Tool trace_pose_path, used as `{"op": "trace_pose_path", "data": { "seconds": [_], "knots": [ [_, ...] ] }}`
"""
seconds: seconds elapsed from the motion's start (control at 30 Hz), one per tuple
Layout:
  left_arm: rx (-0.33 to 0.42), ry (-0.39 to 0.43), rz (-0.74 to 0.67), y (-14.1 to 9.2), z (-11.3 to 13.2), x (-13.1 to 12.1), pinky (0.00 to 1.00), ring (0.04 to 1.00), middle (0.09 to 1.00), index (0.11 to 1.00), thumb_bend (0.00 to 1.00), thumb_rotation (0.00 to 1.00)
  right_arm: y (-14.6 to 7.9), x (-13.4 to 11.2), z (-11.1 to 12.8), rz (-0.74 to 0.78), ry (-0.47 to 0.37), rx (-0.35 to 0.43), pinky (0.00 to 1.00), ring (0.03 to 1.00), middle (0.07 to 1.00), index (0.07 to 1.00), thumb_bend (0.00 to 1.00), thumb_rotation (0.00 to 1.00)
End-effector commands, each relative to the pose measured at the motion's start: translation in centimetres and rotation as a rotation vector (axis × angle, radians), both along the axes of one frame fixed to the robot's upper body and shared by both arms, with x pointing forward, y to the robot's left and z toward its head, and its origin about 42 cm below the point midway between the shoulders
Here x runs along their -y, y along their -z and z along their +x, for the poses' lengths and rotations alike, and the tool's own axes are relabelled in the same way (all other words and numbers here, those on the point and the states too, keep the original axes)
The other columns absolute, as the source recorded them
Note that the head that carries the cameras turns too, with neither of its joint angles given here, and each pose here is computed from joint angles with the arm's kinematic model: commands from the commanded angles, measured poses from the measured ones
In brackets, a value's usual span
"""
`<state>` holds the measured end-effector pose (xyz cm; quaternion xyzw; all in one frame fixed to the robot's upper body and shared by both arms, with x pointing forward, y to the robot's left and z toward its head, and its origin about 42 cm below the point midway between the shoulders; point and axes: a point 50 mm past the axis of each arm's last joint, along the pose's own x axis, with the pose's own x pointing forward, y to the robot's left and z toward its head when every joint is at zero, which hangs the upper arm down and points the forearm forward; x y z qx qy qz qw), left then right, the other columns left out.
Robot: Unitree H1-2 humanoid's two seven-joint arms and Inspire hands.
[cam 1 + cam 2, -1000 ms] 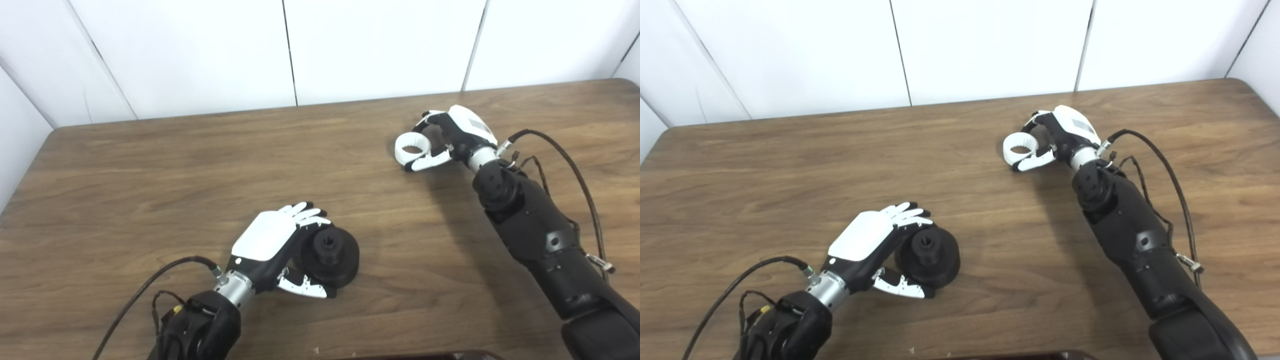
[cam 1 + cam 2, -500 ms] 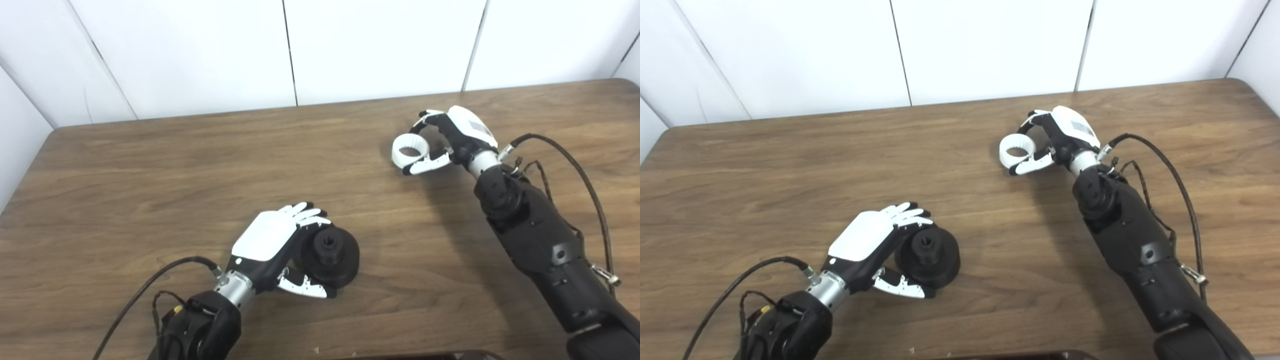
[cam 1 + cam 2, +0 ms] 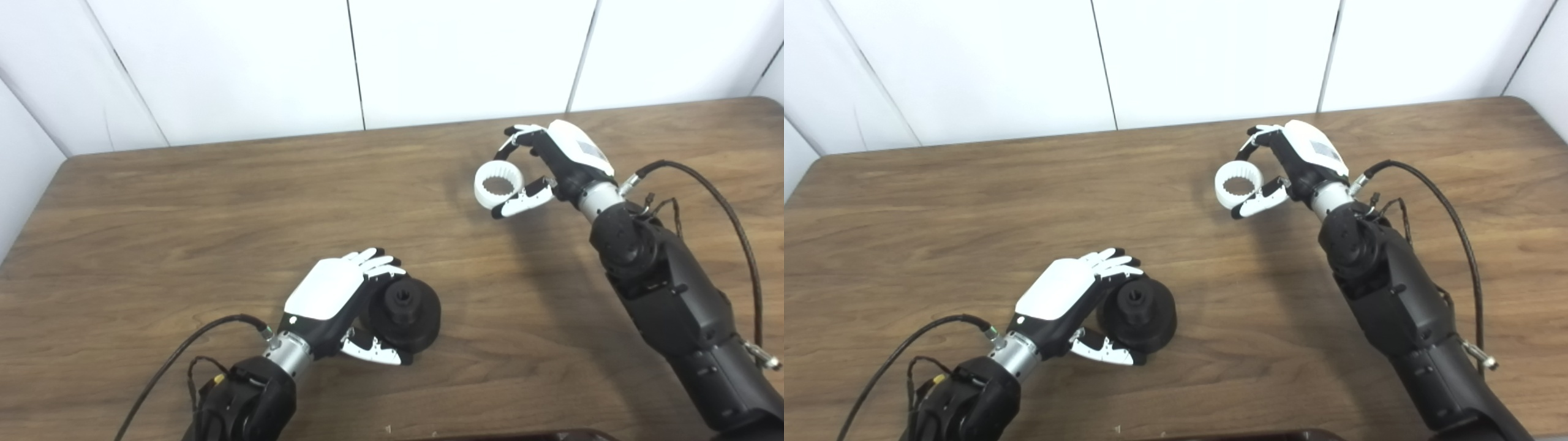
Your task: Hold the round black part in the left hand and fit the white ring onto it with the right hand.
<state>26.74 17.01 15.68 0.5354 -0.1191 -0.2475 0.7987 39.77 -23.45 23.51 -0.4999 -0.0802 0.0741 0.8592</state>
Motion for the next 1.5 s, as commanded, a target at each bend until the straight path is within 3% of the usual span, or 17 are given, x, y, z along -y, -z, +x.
{"op": "trace_pose_path", "data": {
  "seconds": [0.0,0.37,0.77,1.47],
  "knots": [
    [0.007,-0.004,0.038,-0.1,0.3,0.0,0.94,0.956,0.893,0.738,0.84,0.35,-2.7,0.0,-0.4,-0.005,-0.01,0.083,0.78,0.916,0.86,0.492,0.52,0.15],
    [0.01,-0.015,0.039,-0.1,0.2,0.0,0.93,0.952,0.889,0.737,0.85,0.34,-3.8,-2.7,-5.6,0.028,-0.125,0.117,0.79,0.905,0.851,0.492,0.52,0.15],
    [0.003,-0.023,0.034,0.0,0.3,0.0,0.93,0.95,0.887,0.736,0.86,0.33,-4.6,-5.0,-9.4,0.06,-0.234,0.136,0.79,0.911,0.86,0.492,0.52,0.15],
    [0.0,-0.021,0.021,0.3,0.3,0.4,0.93,0.951,0.888,0.736,0.85,0.33,-3.5,-9.0,-12.0,0.051,-0.395,0.103,0.8,0.932,0.86,0.492,0.52,0.16]
  ]
}}
